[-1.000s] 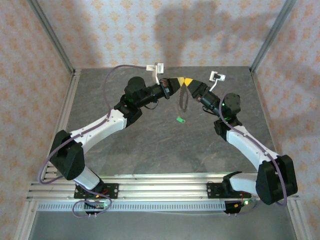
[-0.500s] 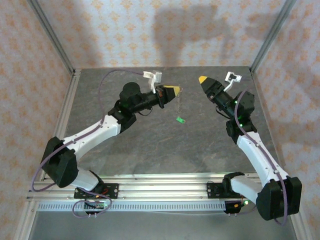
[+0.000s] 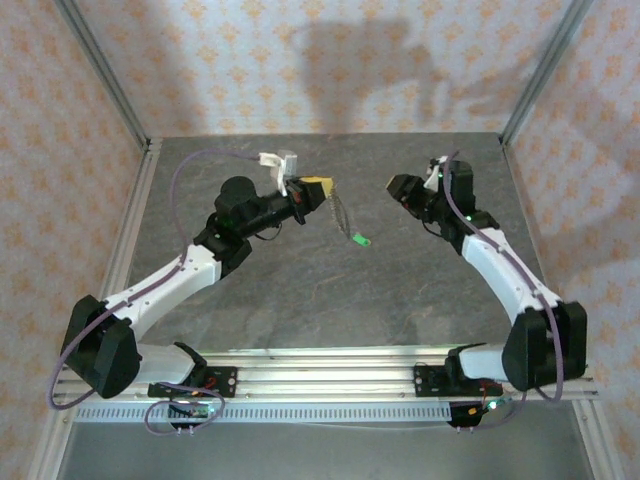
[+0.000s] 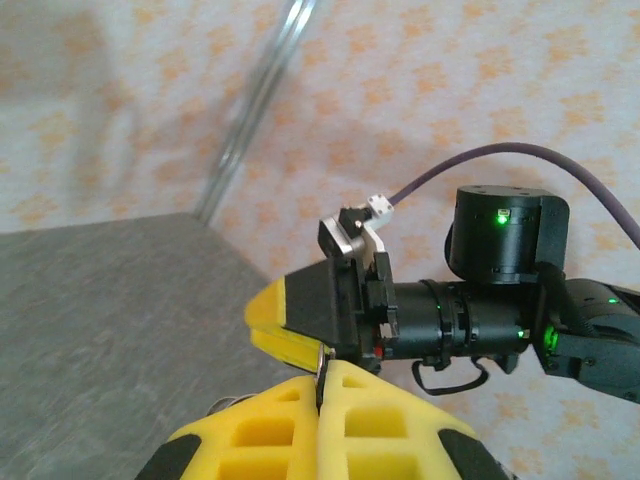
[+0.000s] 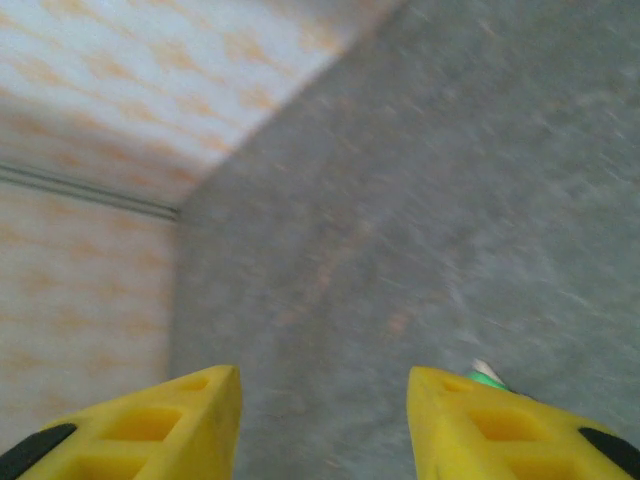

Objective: Put the keys on the keyring

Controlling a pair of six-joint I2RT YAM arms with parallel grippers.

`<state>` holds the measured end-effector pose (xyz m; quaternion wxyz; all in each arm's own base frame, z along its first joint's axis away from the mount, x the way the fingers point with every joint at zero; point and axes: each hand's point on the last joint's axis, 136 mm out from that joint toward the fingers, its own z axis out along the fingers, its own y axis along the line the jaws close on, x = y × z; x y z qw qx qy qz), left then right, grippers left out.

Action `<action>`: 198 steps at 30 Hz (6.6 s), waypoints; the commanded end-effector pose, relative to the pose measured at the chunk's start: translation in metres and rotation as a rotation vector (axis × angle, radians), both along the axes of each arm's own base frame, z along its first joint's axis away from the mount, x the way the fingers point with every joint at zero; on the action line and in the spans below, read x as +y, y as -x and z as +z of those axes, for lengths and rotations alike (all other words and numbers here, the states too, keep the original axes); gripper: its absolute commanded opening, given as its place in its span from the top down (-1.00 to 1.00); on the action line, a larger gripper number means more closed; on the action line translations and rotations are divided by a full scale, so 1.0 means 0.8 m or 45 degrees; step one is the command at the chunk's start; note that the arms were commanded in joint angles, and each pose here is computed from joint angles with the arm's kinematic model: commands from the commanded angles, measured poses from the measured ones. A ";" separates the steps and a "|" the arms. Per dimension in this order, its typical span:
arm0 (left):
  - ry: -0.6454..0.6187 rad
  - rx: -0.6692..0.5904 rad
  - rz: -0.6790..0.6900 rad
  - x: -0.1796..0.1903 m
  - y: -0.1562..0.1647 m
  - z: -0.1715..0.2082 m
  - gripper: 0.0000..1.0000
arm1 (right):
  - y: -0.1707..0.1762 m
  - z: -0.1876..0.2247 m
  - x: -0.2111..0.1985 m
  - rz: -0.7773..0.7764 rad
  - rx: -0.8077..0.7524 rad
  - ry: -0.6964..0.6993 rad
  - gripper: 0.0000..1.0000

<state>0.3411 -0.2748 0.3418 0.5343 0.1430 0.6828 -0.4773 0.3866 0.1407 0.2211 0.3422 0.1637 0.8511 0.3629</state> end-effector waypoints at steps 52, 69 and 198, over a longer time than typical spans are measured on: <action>0.154 -0.021 0.035 0.027 -0.014 0.030 1.00 | 0.018 -0.233 0.049 0.530 0.400 0.844 0.52; 0.154 -0.017 0.022 0.026 -0.013 0.031 1.00 | 0.013 -0.228 0.051 0.505 0.376 0.829 1.00; -0.063 -0.331 -0.286 -0.057 0.059 0.095 1.00 | 0.123 0.189 0.100 0.680 -0.747 -0.229 1.00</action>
